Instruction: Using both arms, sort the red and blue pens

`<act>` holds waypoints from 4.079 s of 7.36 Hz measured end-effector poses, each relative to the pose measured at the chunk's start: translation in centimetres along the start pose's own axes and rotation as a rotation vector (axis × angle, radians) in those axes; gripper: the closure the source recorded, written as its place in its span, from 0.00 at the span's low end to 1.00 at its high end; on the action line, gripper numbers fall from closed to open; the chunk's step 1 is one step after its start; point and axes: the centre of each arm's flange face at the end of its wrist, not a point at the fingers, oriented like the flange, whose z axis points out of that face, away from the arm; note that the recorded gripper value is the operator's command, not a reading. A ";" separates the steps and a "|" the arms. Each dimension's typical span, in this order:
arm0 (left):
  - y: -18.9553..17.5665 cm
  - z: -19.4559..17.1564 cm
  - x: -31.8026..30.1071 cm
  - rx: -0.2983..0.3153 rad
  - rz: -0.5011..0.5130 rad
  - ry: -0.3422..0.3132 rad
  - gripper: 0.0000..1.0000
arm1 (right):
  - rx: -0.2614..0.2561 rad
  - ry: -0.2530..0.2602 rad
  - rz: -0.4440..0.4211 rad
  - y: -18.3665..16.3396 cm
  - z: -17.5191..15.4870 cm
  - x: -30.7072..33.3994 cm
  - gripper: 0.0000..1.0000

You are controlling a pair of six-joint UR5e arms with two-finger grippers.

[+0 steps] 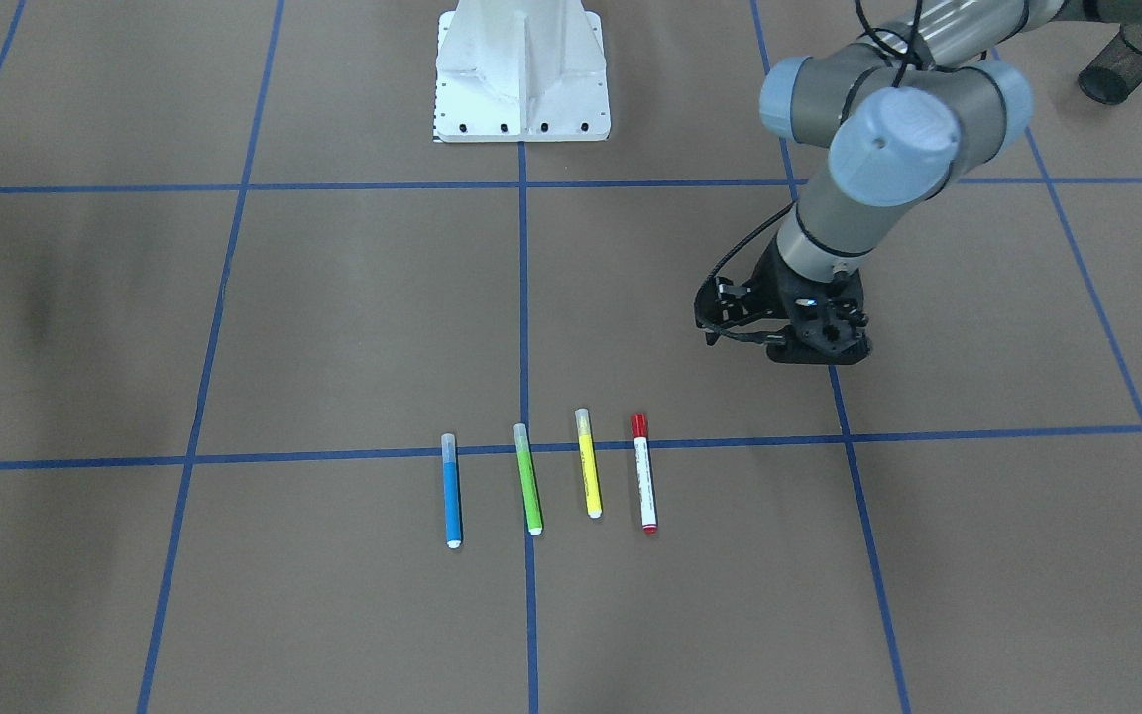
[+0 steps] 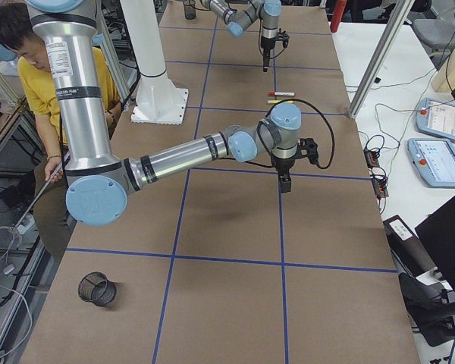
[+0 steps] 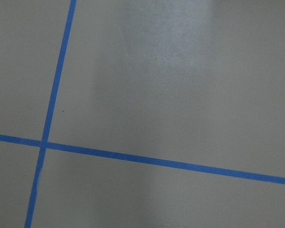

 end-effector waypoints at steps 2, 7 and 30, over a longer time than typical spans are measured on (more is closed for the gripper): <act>-2.7 1.5 4.0 -0.039 0.017 -0.018 0.02 | -0.001 0.000 0.001 0.0 0.1 0.1 0.00; -7.6 3.5 10.1 -0.166 0.094 -0.049 0.06 | -0.005 0.002 0.003 0.1 0.3 0.2 0.00; -8.3 8.9 8.3 -0.207 0.009 -0.084 0.64 | -0.018 0.004 0.004 0.2 1.0 0.2 0.00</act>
